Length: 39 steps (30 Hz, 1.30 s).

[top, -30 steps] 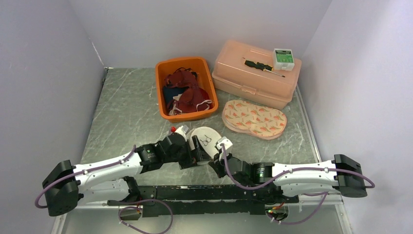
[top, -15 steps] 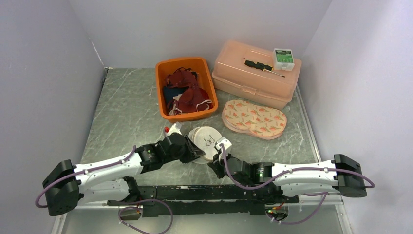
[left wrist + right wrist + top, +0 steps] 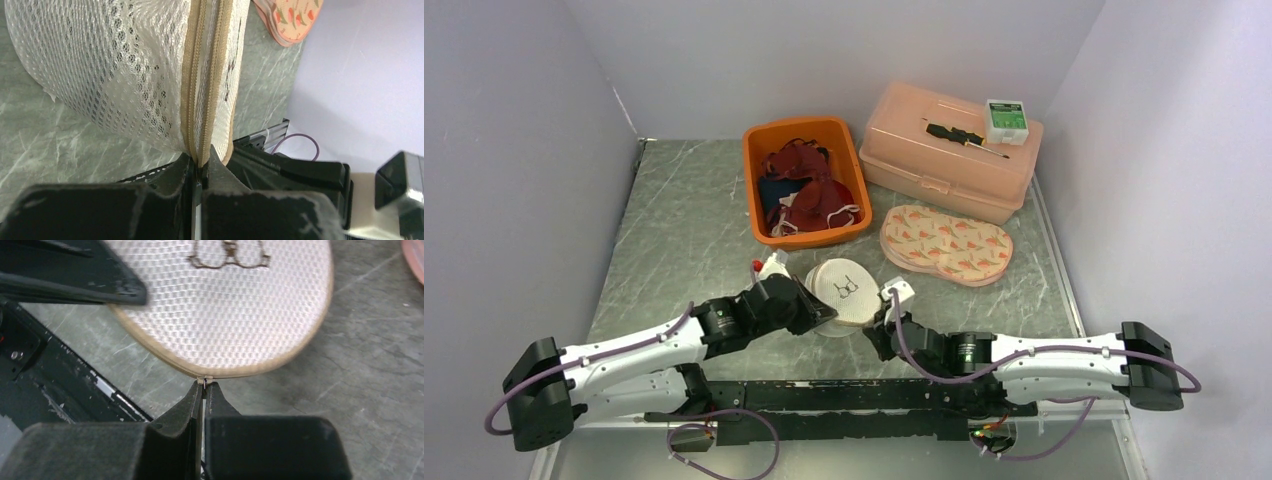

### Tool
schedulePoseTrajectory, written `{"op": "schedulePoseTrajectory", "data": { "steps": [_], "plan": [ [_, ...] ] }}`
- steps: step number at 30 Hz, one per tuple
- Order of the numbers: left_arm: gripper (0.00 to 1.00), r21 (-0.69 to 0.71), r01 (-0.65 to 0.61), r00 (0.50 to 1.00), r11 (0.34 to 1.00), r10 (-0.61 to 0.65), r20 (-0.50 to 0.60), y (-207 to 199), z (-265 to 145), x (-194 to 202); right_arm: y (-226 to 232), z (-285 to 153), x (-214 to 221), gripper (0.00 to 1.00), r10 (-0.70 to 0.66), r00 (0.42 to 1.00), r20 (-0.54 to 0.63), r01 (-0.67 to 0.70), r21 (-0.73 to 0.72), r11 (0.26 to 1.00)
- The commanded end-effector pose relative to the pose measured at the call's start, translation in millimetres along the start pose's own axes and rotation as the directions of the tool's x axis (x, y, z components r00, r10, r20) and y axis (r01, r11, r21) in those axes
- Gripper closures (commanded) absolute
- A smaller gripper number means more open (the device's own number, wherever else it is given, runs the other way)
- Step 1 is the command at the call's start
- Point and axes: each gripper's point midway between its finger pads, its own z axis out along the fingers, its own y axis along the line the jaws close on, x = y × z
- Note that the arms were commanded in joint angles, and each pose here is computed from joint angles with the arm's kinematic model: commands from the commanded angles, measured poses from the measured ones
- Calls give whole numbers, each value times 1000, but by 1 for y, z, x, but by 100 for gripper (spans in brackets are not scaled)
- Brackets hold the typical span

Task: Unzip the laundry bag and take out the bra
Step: Unzip the laundry bag at the center of the board.

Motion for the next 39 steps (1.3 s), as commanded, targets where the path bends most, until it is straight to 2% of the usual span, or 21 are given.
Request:
{"op": "schedulePoseTrajectory", "data": {
  "steps": [1,4,7,11,14,17,23,24,26,29,30,33,36,39],
  "plan": [
    [97,-7,-24,998,1000,24,49,6,-4,-12,-39,-1,2,100,54,998,15,-56,143,988],
    [97,44,-75,997,996,74,23,-3,-5,-11,-44,-3,-5,100,64,997,41,-69,137,988],
    [97,102,-192,979,976,198,-50,-22,-3,-13,-33,-13,-21,100,25,995,94,-30,58,998],
    [97,179,-351,914,919,377,-149,-53,-3,-20,-23,-32,-45,100,-7,987,159,11,-23,1000],
    [97,258,-436,867,862,479,-134,-75,-7,-34,-8,-44,-56,100,-26,984,176,47,-115,992],
    [97,331,-463,831,822,533,-161,-86,-8,-38,10,-51,-59,100,-25,985,170,60,-206,977],
    [96,328,-442,804,835,531,-269,-63,20,-29,25,-41,-42,100,-7,992,125,39,-256,966],
    [94,327,-436,801,838,527,-284,-58,25,-26,28,-39,-39,100,1,993,121,32,-270,962],
    [80,311,-420,800,852,510,-316,-46,33,-21,35,-35,-38,100,16,993,119,19,-287,958],
    [45,283,-411,815,866,489,-312,-39,32,-22,37,-24,-34,100,22,995,102,5,-260,966],
    [38,273,-409,825,871,481,-297,-39,27,-23,36,-22,-33,100,26,995,97,-1,-245,969],
    [25,266,-403,858,875,463,-223,-45,3,-31,34,-16,-33,100,48,994,95,-27,-210,977],
    [7,219,-356,906,909,393,-160,-44,-22,-37,29,-11,-34,100,74,992,99,-56,-173,983],
    [6,169,-267,949,949,289,-126,-32,-38,-34,26,-7,-33,100,73,993,94,-60,-137,989]
  ]
}}
